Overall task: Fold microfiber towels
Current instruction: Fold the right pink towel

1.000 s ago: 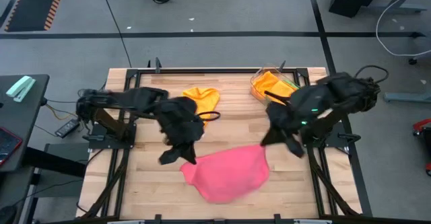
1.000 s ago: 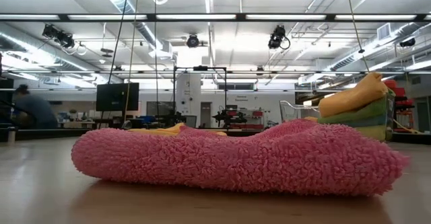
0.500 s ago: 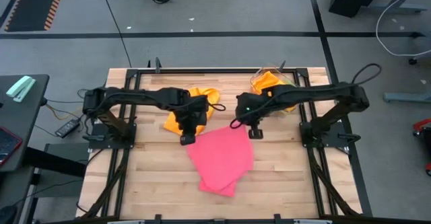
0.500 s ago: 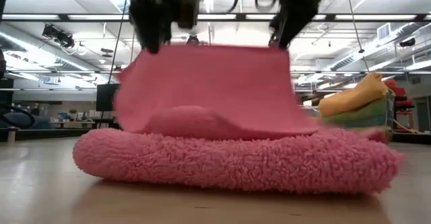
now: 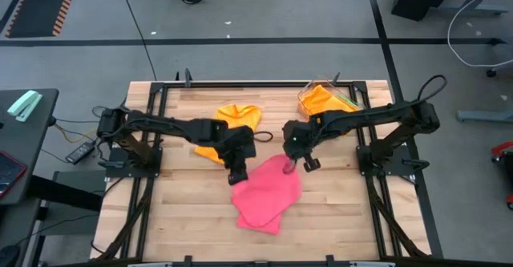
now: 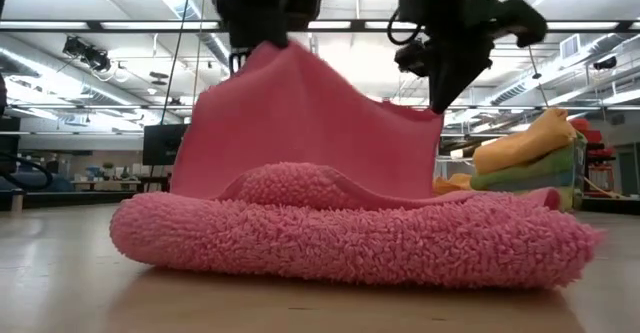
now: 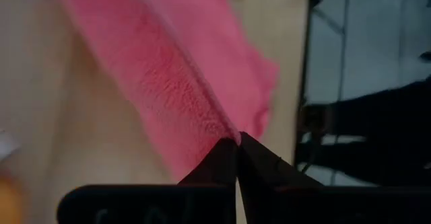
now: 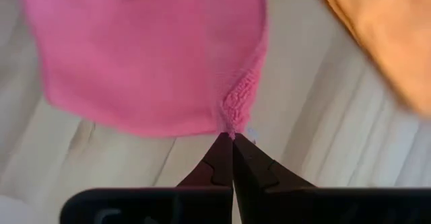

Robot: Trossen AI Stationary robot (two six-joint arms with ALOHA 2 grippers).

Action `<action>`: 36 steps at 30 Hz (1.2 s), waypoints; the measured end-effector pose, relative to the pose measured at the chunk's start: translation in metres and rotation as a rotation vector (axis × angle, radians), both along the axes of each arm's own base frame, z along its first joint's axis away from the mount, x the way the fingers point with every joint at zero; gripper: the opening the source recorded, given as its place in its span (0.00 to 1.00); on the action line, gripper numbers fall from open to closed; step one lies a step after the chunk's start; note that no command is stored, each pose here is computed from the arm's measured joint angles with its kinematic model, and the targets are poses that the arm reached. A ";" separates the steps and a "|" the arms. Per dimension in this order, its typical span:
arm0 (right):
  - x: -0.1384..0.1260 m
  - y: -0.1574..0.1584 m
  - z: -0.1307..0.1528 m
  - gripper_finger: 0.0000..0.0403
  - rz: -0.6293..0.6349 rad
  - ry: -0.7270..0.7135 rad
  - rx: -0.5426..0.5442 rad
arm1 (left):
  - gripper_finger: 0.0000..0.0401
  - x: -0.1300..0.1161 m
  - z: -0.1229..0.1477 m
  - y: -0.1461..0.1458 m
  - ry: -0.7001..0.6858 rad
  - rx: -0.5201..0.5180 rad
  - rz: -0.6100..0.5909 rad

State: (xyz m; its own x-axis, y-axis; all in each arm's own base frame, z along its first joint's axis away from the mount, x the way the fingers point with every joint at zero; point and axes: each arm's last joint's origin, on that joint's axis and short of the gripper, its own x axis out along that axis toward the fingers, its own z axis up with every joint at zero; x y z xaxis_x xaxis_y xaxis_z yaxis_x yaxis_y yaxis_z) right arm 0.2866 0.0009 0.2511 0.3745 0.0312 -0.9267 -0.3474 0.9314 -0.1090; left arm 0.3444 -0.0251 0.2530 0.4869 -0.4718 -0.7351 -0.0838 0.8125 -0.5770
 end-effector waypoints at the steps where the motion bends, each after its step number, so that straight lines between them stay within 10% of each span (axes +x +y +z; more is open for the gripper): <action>1: 0.000 0.004 -0.001 0.01 0.051 -0.007 -0.020 | 0.04 0.002 0.001 -0.007 -0.011 -0.014 0.010; 22: -0.040 0.073 -0.084 0.02 0.373 0.058 -0.098 | 0.05 0.040 -0.074 -0.119 0.047 -0.151 0.135; 36: -0.050 0.072 -0.067 0.41 0.293 0.237 -0.073 | 0.53 0.020 -0.041 -0.123 -0.035 -0.026 -0.015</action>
